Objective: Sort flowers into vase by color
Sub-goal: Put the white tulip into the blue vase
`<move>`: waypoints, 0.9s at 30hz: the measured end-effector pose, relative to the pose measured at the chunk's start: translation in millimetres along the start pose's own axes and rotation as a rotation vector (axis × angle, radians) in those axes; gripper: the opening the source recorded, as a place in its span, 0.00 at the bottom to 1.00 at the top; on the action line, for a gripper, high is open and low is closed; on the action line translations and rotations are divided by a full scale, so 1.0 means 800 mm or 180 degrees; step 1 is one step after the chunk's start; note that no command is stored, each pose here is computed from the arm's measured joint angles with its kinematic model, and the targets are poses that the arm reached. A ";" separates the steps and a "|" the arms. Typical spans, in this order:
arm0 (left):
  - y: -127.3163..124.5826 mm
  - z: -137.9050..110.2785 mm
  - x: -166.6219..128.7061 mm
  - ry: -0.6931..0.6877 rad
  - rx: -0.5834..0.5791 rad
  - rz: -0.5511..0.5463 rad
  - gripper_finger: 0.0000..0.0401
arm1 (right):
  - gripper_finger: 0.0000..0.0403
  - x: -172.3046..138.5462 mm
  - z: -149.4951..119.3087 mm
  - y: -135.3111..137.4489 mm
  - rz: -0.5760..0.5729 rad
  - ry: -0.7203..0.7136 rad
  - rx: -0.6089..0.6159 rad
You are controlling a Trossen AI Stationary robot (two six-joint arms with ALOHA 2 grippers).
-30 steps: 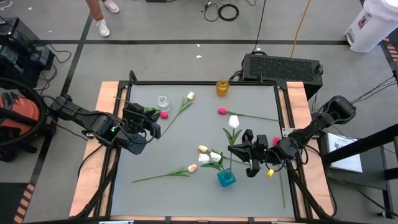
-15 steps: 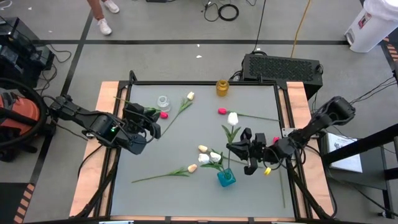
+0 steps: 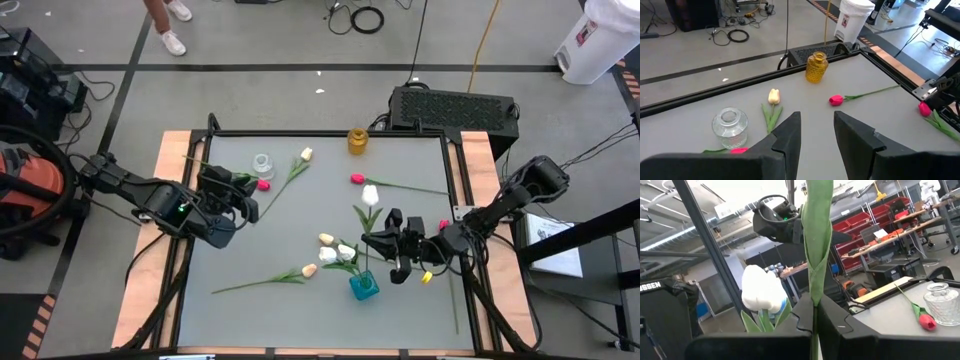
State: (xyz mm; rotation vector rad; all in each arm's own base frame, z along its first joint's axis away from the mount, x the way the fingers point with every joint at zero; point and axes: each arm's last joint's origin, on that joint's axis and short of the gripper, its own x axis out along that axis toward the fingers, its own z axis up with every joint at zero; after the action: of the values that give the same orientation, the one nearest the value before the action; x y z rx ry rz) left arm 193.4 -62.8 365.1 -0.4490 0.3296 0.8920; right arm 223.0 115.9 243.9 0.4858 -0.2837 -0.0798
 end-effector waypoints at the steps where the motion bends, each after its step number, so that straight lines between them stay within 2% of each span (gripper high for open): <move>1: 0.000 0.000 0.000 0.0002 0.0010 0.0007 0.31 | 0.00 0.000 0.000 0.000 0.0001 0.0003 -0.0003; 27: 0.000 0.000 0.000 0.0002 0.0011 0.0006 0.31 | 0.00 -0.001 -0.008 -0.001 0.0098 0.0224 -0.0134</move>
State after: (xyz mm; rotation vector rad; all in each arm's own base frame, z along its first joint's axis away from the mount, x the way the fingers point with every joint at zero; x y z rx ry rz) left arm 193.1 -62.7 365.0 -0.4458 0.3320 0.8931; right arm 224.5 118.6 237.9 0.4413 -0.2202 -0.0384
